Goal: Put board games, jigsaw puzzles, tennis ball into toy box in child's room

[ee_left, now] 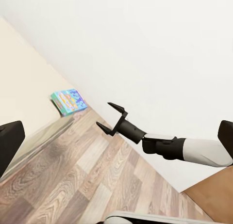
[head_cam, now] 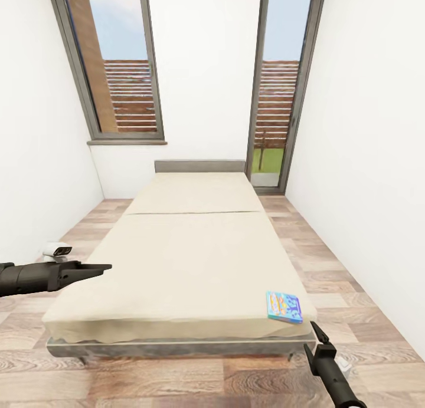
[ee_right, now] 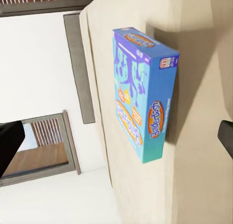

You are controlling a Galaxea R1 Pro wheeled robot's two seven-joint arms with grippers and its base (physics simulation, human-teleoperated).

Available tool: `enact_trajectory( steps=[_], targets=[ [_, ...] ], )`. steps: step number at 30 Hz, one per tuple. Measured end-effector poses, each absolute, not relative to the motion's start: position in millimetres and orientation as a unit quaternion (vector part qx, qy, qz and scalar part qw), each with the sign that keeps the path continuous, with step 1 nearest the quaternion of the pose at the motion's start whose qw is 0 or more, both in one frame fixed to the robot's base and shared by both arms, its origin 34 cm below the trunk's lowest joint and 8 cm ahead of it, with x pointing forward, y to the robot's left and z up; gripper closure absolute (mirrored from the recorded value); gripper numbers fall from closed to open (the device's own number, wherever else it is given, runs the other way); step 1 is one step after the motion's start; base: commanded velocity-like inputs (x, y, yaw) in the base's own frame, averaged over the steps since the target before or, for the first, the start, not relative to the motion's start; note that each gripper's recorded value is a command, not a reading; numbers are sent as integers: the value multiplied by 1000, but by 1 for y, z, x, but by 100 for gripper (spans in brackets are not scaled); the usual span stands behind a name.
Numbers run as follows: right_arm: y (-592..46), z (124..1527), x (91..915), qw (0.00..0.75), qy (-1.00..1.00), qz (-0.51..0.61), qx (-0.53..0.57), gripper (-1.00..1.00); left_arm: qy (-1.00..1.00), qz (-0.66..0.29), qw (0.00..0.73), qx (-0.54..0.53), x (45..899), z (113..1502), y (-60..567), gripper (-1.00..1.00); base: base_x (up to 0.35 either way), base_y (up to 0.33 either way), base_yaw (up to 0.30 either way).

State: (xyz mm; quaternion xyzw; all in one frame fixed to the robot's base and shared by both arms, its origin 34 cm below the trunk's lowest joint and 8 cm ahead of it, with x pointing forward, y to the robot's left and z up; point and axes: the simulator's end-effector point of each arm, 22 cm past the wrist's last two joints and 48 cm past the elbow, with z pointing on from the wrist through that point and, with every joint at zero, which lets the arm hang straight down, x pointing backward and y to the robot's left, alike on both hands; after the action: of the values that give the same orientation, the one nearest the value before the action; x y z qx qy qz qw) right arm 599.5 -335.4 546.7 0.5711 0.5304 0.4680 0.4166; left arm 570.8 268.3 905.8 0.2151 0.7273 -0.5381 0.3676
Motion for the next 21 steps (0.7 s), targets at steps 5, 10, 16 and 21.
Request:
enact_trajectory(
  steps=[5,10,16,21],
  targets=[
    [-337,543,600,426,524,475,564,-100,727,-538,368,215,569,896,268,-100,0,0,0],
    [-346,543,599,442,516,482,553,-100,727,-539,367,215,567,885,268,-100,0,0,0],
    [-354,537,597,451,512,486,547,-100,727,-539,367,215,565,873,268,-100,0,0,0],
    [-356,529,596,446,513,491,544,-100,727,-539,367,215,563,862,268,-100,0,0,0]
  ],
)
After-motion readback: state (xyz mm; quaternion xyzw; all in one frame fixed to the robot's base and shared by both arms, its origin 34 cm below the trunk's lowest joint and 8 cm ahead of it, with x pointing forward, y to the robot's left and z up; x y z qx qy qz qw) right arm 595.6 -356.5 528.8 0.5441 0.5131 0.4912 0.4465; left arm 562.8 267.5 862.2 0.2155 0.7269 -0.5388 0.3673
